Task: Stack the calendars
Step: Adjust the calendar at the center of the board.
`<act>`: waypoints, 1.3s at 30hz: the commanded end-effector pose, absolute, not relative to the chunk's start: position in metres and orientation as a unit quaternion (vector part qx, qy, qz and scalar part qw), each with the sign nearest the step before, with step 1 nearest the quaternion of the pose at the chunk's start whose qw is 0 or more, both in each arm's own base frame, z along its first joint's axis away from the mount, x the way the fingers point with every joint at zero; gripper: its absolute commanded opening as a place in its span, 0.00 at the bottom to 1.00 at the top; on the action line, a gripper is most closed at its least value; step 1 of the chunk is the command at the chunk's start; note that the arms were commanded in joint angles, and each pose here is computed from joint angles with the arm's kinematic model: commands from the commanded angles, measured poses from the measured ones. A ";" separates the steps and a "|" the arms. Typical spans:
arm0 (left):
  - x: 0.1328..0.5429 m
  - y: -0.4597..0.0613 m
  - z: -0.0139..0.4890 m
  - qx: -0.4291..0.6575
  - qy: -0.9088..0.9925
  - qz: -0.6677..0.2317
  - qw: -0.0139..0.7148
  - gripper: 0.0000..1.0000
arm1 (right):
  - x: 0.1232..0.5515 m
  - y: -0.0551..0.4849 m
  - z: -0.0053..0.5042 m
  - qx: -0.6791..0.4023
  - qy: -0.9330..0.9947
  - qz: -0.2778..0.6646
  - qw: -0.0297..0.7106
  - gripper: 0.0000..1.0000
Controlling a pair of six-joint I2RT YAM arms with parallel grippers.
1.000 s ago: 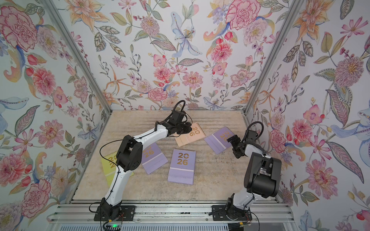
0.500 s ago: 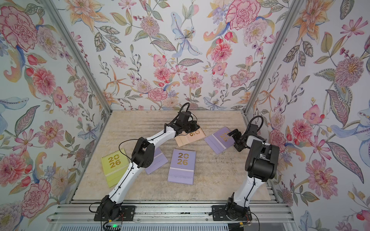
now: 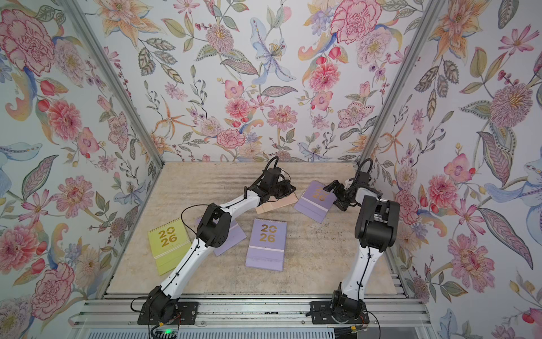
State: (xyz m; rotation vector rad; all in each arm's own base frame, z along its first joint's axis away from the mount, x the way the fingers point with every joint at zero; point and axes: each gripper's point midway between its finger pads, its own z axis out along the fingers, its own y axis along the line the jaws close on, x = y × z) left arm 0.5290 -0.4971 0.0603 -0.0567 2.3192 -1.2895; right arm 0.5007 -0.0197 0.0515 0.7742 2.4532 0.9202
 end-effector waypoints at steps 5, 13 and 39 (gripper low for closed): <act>0.531 -0.500 0.063 -0.023 0.846 -0.471 0.250 0.00 | 0.484 0.027 0.029 0.243 0.890 0.362 0.132 1.00; 0.531 -0.482 0.049 -0.019 0.874 -0.410 0.259 0.00 | 0.470 0.018 0.024 0.264 0.894 0.340 0.127 1.00; 0.504 -0.492 -0.010 -0.006 0.890 -0.417 0.182 0.00 | 0.477 0.077 0.039 0.184 0.877 0.425 0.132 0.97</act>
